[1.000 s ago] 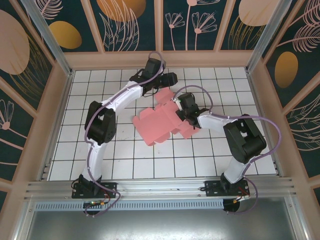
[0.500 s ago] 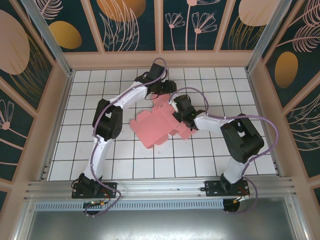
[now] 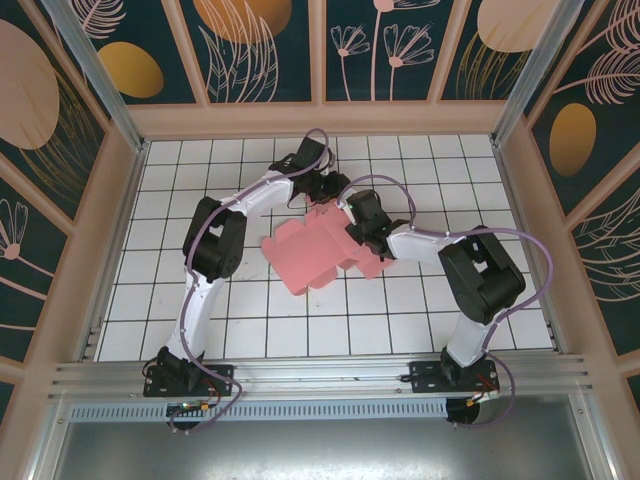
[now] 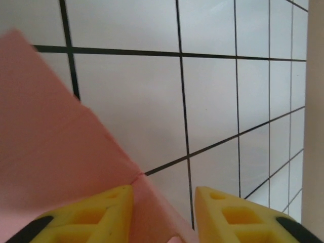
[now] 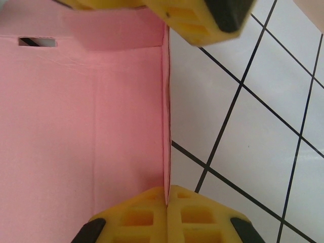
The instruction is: Fold the paper box
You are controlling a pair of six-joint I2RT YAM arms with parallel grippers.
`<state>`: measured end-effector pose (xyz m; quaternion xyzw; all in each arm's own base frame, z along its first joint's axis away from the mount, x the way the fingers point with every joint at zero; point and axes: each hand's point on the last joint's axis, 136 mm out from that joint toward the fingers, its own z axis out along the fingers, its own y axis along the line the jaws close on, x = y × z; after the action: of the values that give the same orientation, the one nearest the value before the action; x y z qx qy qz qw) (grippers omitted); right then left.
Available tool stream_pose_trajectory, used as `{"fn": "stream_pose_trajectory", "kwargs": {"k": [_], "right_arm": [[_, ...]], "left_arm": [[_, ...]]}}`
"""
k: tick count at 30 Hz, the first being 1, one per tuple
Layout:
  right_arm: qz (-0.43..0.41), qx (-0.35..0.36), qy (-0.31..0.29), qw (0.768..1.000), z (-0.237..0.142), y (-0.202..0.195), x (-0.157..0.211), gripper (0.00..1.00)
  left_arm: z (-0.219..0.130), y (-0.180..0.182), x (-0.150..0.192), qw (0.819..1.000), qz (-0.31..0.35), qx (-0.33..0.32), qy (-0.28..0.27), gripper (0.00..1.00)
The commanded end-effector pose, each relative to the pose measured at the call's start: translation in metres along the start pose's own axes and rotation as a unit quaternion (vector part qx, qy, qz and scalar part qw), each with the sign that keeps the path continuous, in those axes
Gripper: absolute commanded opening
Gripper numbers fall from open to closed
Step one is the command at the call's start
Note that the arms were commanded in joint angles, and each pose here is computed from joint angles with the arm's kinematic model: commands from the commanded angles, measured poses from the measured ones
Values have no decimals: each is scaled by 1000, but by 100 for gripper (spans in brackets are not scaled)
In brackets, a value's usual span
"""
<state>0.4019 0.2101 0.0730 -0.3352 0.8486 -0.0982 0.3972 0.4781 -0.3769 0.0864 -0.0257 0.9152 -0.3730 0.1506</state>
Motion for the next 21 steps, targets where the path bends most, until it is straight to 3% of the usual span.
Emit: {"fn": "stream_pose_trajectory", "kwargs": {"k": [1,9,19,21], "right_arm": [[2,8,-18,1000,2,-4,-16,0],[2,8,-17,1000,2,-3,-16,0],[1,6,-13,1000,4,-2,-15,0],[1,7,-13,1000,4,-2,-15,0]], "left_arm": [[-17,-36,-4,998,-4,61,-1,34],[-15,-40,-1,997,-20,79,6,36],[-14,-38,2,996,-33,86,9,9],[-14,-38,2,996,-32,85,9,10]]}}
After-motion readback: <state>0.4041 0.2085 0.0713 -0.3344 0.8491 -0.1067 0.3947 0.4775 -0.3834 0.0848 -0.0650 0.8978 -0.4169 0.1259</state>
